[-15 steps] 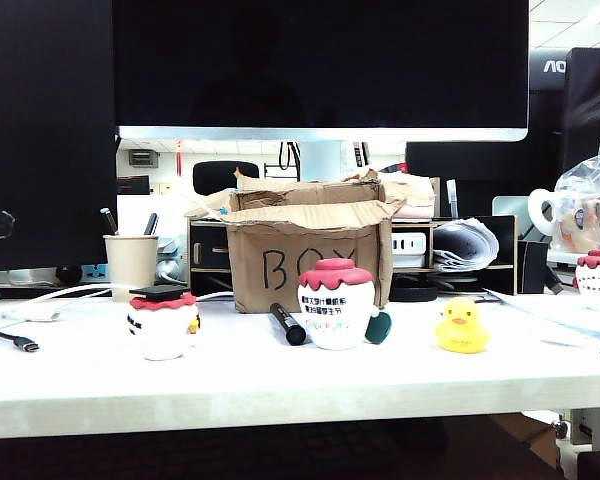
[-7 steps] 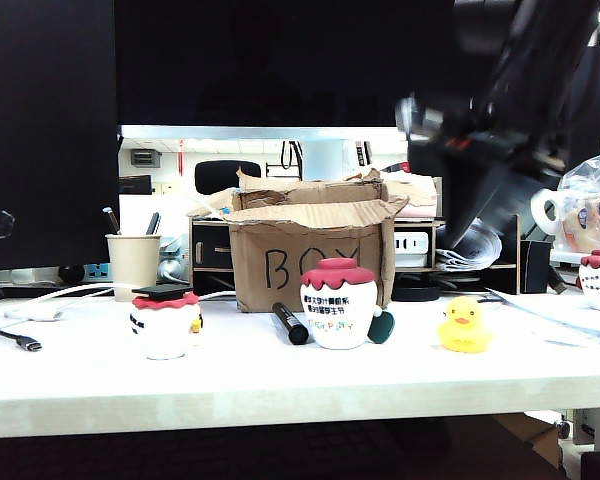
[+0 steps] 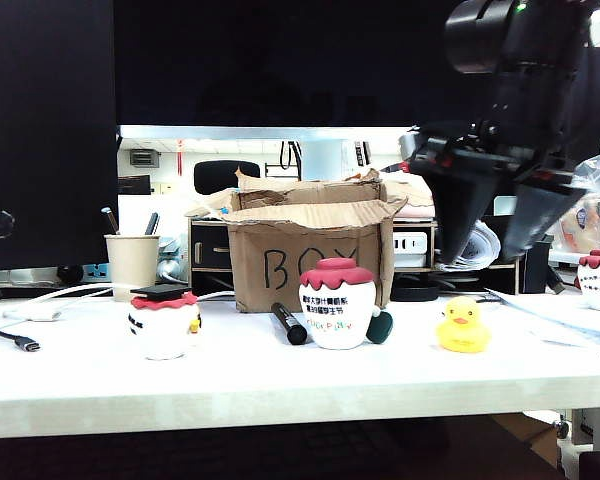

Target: Put the doll that is least similar in color compared to the others into the paper box.

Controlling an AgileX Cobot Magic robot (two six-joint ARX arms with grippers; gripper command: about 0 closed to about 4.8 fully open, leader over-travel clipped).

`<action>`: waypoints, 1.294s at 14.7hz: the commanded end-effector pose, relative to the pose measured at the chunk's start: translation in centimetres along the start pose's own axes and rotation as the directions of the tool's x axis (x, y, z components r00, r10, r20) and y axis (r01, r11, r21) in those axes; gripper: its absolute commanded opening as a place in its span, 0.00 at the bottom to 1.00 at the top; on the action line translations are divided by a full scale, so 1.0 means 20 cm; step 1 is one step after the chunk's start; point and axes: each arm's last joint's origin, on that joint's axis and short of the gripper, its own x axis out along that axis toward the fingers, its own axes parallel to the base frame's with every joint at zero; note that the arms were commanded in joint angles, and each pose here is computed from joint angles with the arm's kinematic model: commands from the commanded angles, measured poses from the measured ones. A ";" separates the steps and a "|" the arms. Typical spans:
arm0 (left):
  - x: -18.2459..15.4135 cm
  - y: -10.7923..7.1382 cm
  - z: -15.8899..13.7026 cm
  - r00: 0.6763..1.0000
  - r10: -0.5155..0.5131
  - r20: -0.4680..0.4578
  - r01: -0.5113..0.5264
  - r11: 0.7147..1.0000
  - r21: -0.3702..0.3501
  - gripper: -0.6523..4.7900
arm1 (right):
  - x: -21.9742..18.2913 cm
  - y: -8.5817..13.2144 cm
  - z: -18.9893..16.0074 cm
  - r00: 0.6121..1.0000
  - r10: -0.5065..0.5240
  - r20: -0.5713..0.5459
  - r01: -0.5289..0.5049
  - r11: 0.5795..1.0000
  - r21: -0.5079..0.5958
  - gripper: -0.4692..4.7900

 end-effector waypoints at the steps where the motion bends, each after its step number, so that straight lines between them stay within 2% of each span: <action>1: 0.00 0.00 0.01 1.000 -0.002 0.014 0.002 1.000 0.002 0.11 | 0.00 0.04 0.01 1.000 0.014 0.005 -0.014 1.000 -0.026 1.00; 4: 0.00 0.00 0.01 1.000 -0.002 0.014 0.002 1.000 0.002 0.11 | 0.09 0.09 0.02 0.999 -0.006 -0.035 0.004 0.998 -0.056 1.00; 11: 0.00 0.00 0.01 1.000 -0.002 0.014 0.002 1.000 0.002 0.11 | 0.28 0.08 0.04 0.995 -0.009 -0.095 0.007 1.000 -0.024 1.00; 17: 0.00 0.00 0.01 1.000 -0.003 0.014 0.003 1.000 0.002 0.11 | 0.31 0.07 0.04 0.992 -0.055 -0.111 0.052 0.998 -0.029 1.00; 19: 0.00 0.00 0.01 1.000 -0.003 0.014 0.003 1.000 0.002 0.11 | 0.31 0.07 0.04 0.993 -0.056 -0.107 0.053 0.998 -0.029 0.84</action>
